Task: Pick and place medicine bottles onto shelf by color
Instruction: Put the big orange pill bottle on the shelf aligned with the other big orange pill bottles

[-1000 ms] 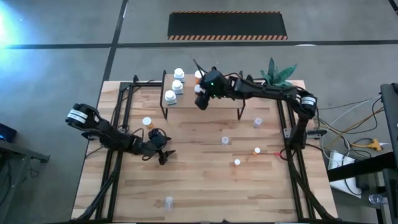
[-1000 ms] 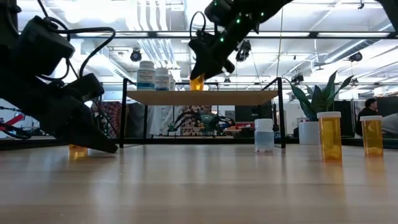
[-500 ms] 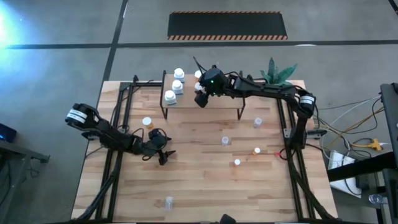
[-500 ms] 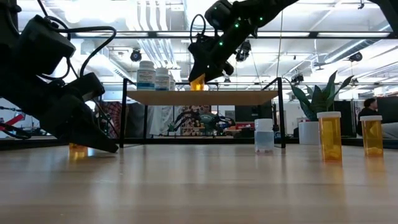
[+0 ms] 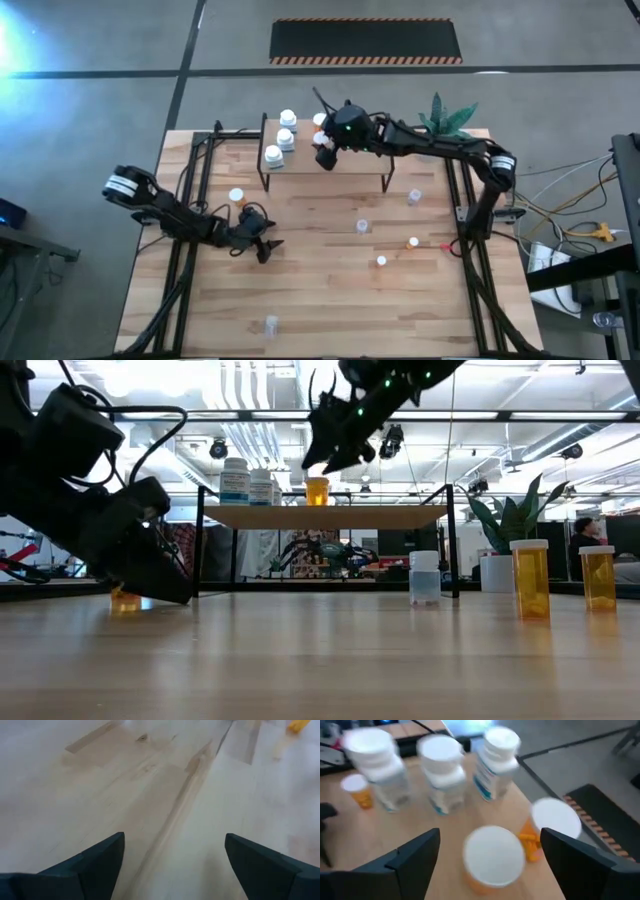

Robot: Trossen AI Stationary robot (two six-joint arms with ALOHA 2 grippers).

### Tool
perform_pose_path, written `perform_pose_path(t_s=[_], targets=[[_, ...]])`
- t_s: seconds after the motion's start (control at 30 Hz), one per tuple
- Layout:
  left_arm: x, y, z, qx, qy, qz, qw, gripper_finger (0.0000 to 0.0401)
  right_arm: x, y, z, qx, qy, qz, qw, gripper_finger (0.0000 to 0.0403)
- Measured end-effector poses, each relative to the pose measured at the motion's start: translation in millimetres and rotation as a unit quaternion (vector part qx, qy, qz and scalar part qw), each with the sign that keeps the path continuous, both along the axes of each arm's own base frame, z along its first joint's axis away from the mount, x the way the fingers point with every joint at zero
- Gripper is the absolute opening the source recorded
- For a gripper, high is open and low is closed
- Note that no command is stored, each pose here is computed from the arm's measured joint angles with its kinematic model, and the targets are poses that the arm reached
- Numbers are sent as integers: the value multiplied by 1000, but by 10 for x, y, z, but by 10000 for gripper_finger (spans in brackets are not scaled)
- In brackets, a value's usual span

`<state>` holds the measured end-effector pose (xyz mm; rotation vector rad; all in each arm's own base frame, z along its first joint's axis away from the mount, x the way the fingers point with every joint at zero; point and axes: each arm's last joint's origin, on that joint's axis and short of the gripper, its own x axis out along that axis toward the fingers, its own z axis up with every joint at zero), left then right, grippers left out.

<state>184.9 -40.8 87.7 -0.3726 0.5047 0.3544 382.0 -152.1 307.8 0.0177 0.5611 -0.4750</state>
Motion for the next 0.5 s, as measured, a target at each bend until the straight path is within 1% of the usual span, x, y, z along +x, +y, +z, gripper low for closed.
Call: perform_pose_path(t_s=[0.07, 0.13, 0.23, 0.3, 0.37, 0.43, 0.5], targets=[[-2, -10, 27, -24, -5, -9, 1000, 327, -3, 96, 70, -8, -6, 15, 1000, 328], [-7, -35, 69, -57, -9, -36, 998, 327, -3, 191, 128, -12, -12, 27, 1000, 327], [-21, -55, 134, -79, 13, -70, 994, 327, 14, 358, 128, -20, -7, 52, 998, 327], [-16, -68, 203, -81, 53, -82, 992, 327, 38, 479, 63, -21, 3, 70, 997, 327], [-25, -79, 308, -82, 114, -93, 986, 327, 58, 613, -52, -17, 14, 87, 996, 327], [-65, -76, 453, -76, 189, -93, 975, 327, 70, 724, -174, -13, 17, 100, 995, 327], [-105, -65, 655, -65, 240, -86, 965, 327, 68, 818, -319, -5, 18, 107, 994, 327]])
